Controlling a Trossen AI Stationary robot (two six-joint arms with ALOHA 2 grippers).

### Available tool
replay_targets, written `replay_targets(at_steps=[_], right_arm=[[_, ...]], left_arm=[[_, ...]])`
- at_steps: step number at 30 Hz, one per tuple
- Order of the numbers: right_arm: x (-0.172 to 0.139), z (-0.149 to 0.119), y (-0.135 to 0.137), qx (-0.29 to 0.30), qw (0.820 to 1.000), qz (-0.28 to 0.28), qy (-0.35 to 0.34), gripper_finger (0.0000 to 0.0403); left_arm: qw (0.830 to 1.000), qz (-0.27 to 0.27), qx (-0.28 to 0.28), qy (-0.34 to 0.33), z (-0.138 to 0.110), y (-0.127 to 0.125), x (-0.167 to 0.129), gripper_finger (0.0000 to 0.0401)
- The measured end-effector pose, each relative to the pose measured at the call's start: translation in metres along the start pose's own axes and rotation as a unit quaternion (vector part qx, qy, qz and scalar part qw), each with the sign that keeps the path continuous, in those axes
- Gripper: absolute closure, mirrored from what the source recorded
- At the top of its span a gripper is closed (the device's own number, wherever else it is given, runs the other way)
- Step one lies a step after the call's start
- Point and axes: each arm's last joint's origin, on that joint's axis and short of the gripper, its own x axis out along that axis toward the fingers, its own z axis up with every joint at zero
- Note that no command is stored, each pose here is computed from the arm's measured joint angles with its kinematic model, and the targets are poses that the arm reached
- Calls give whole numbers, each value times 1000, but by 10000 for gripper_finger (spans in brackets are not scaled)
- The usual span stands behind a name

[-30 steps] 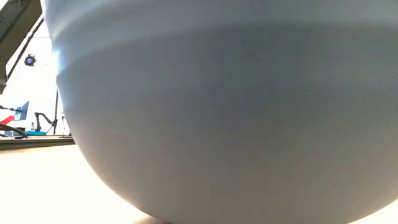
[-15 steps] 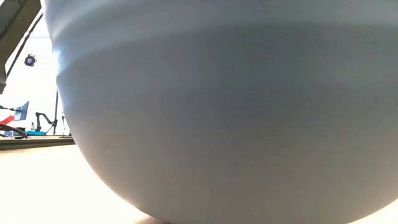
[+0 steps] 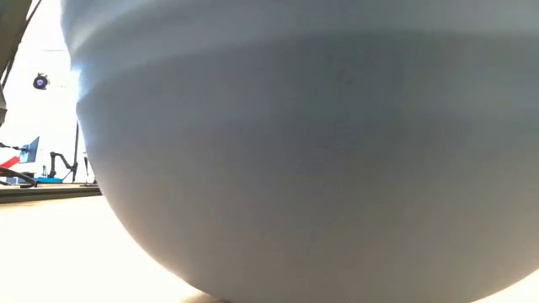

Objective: Nest bowls inside each other
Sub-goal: Stack the light violet bowl into the pink bowl

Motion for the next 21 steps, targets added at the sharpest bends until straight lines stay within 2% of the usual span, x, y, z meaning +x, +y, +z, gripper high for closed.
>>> replay_targets(at_steps=[2,4,6,8,15,21], right_arm=[[6,-3,-2,14,1000,-7,7,394],[15,-5,-3,21,1000,-12,12,394],[25,-6,-2,22,1000,-16,15,394],[36,-4,1,22,1000,-14,14,394],[78,-1,20,3,1000,-6,26,394],[105,-3,33,-6,999,1,38,394]], left_arm=[[997,-29,69,-19,-5,-3,-2,224],[988,-90,119,-42,-9,-5,0,224],[972,-168,145,-74,-13,-3,6,224],[961,-212,147,-96,-20,2,13,224],[965,-213,108,-109,-54,27,38,224],[963,-216,110,-121,-70,36,49,224]])
